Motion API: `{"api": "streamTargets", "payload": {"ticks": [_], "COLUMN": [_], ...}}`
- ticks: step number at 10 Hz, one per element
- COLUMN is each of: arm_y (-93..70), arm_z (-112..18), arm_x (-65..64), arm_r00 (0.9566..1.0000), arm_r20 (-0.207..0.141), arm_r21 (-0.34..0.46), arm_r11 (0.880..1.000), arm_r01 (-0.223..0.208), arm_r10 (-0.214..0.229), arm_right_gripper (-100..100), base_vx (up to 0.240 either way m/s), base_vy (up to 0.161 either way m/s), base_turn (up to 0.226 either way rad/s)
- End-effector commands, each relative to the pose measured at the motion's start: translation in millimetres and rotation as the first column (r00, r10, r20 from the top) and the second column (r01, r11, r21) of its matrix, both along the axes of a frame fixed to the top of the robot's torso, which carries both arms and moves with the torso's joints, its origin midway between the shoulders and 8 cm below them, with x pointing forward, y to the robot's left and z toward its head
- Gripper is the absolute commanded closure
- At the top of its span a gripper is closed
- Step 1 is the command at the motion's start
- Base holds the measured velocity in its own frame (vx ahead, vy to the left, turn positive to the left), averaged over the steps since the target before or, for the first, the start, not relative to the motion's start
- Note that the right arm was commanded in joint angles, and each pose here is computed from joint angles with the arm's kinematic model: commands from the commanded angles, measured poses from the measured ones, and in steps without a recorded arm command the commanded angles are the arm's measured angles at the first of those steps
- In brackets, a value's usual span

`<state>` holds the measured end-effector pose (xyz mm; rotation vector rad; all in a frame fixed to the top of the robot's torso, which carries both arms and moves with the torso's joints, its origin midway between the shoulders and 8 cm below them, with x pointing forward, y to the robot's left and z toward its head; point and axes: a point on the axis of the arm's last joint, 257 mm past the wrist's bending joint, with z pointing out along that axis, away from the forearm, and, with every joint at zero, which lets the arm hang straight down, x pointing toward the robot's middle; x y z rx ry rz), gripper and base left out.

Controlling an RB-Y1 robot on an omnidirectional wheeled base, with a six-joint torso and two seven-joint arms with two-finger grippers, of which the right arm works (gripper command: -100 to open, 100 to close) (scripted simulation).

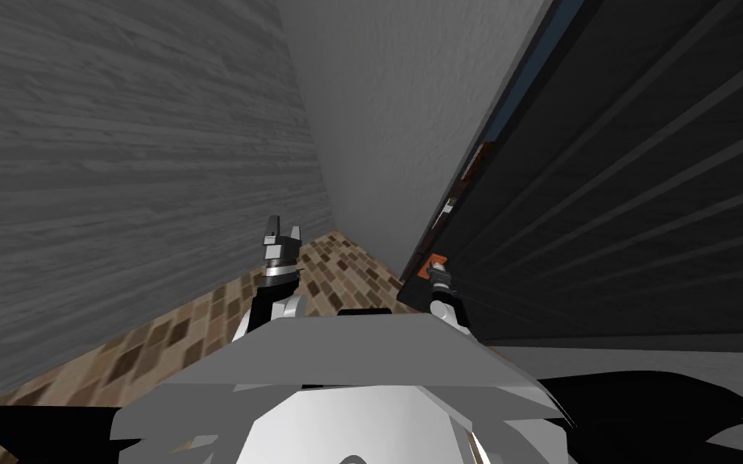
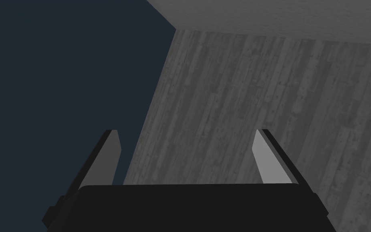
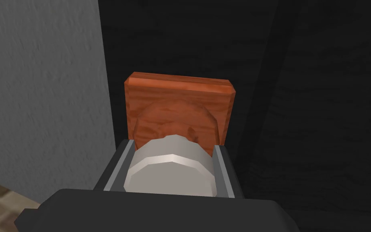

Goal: Pull the door open

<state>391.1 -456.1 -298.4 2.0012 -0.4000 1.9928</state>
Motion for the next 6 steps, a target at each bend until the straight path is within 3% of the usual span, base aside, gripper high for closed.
{"api": "streamTargets", "payload": {"ticks": [1, 2, 3, 6], "arm_y": [5.5, 3.7, 9.1, 13.2], "arm_z": [2.2, 0.6, -1.8, -0.6], "arm_x": [2.2, 1.3, 1.1, 1.8], "arm_r00": [0.9998, 0.9999, 0.9995, 0.9987], "arm_r20": [0.005, 0.002, -0.003, 0.0], "arm_r21": [0.006, 0.003, 0.007, 0.006], "arm_r11": [1.0, 1.0, 0.999, 0.999], "arm_r01": [-0.021, -0.012, -0.032, -0.052], "arm_r10": [0.021, 0.012, 0.032, 0.052], "arm_right_gripper": [100, 100, 100, 100], "base_vx": [-0.282, -0.129, -0.127, -0.213], "base_vy": [-0.027, -0.005, 0.018, -0.014], "base_turn": [0.11, 0.035, 0.11, 0.099]}}
